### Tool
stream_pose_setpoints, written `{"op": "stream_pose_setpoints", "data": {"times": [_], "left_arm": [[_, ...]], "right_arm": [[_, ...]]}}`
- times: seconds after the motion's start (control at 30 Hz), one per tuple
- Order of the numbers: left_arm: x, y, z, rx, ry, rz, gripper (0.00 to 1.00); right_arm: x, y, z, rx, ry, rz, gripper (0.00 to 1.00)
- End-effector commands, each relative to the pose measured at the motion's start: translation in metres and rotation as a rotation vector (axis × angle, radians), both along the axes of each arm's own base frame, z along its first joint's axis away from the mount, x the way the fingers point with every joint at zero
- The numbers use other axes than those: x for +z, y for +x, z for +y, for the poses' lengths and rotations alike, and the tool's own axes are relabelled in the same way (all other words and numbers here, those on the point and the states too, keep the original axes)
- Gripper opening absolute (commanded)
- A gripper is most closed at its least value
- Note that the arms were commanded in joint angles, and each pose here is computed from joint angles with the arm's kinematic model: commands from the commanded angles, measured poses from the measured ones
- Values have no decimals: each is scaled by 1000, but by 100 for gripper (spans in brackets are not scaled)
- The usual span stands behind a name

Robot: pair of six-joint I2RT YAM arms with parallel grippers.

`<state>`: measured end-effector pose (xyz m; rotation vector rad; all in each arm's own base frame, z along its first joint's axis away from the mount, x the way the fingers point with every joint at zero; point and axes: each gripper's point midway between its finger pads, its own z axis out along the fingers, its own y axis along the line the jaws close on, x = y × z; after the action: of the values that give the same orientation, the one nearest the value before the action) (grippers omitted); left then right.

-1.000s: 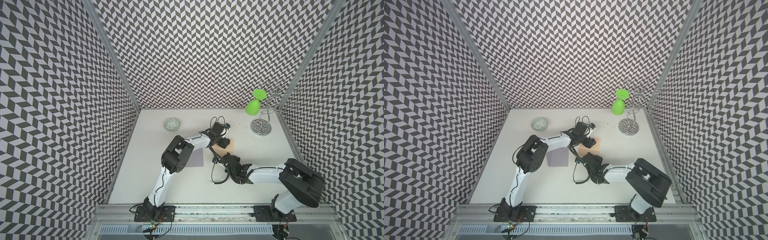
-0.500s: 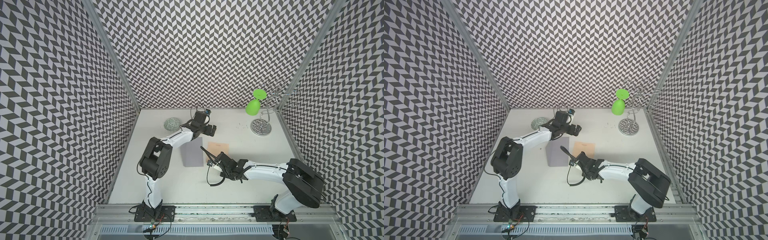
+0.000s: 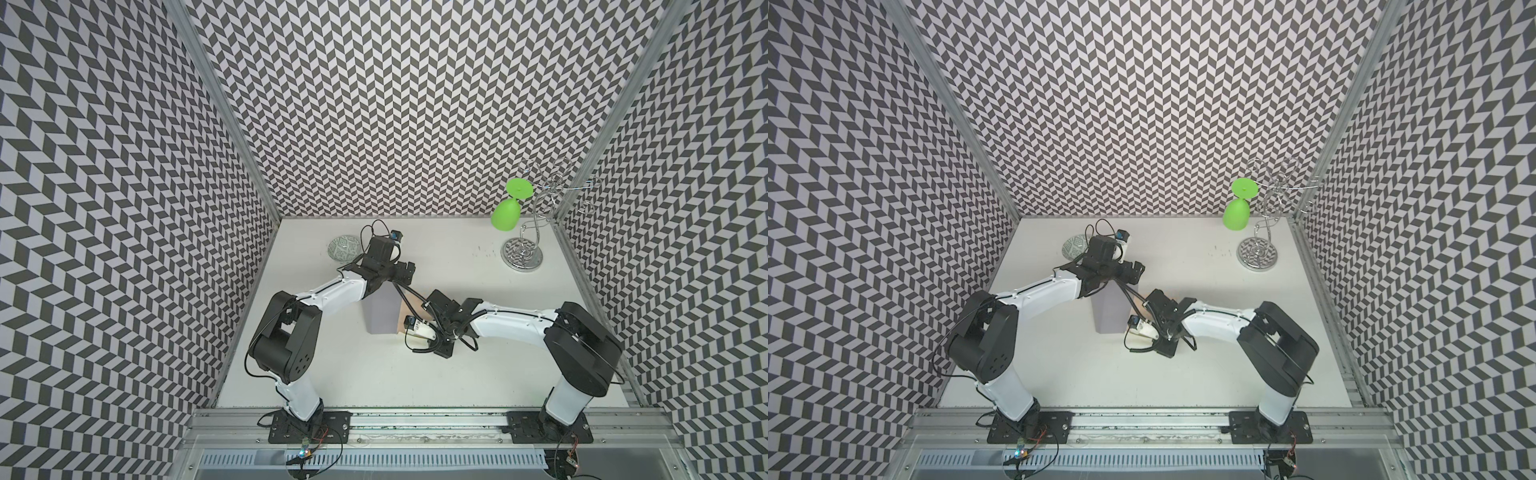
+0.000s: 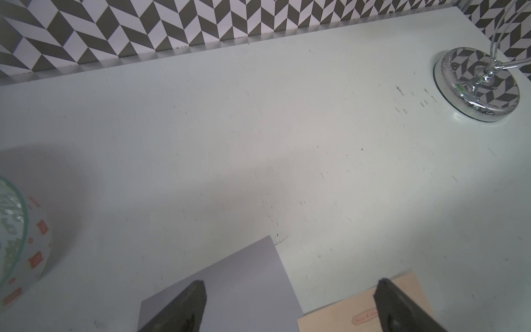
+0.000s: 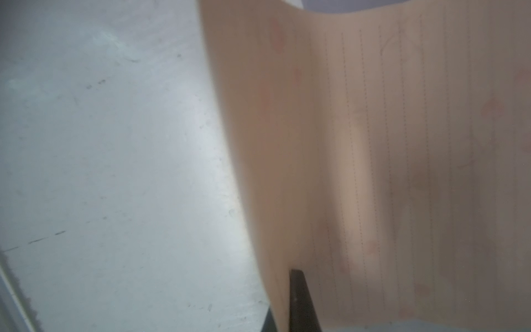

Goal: Fold the letter paper in half and place it into the envelope
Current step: Fold the letter paper at the center of the board.

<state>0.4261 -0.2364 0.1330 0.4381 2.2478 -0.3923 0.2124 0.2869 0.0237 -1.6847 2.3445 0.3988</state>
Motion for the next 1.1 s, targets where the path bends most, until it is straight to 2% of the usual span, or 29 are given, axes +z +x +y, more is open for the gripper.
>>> {"op": "stream_pose_setpoints", "data": {"times": [0.0,0.2,0.37,0.77,1.07], "left_arm": [[21,0,9,13,-24,-52,93],[22,-8,15,13,-25,-51,91],[22,-13,18,14,-23,-52,89],[11,-24,17,-18,-16,-21,76],[6,-27,12,-56,-9,-9,72]], "right_arm": [[14,-9,7,-10,104,145,0],[21,-4,-2,-22,142,202,0],[36,1,2,-31,229,251,0],[42,15,2,-81,335,381,0],[61,41,-6,-184,476,492,0]]}}
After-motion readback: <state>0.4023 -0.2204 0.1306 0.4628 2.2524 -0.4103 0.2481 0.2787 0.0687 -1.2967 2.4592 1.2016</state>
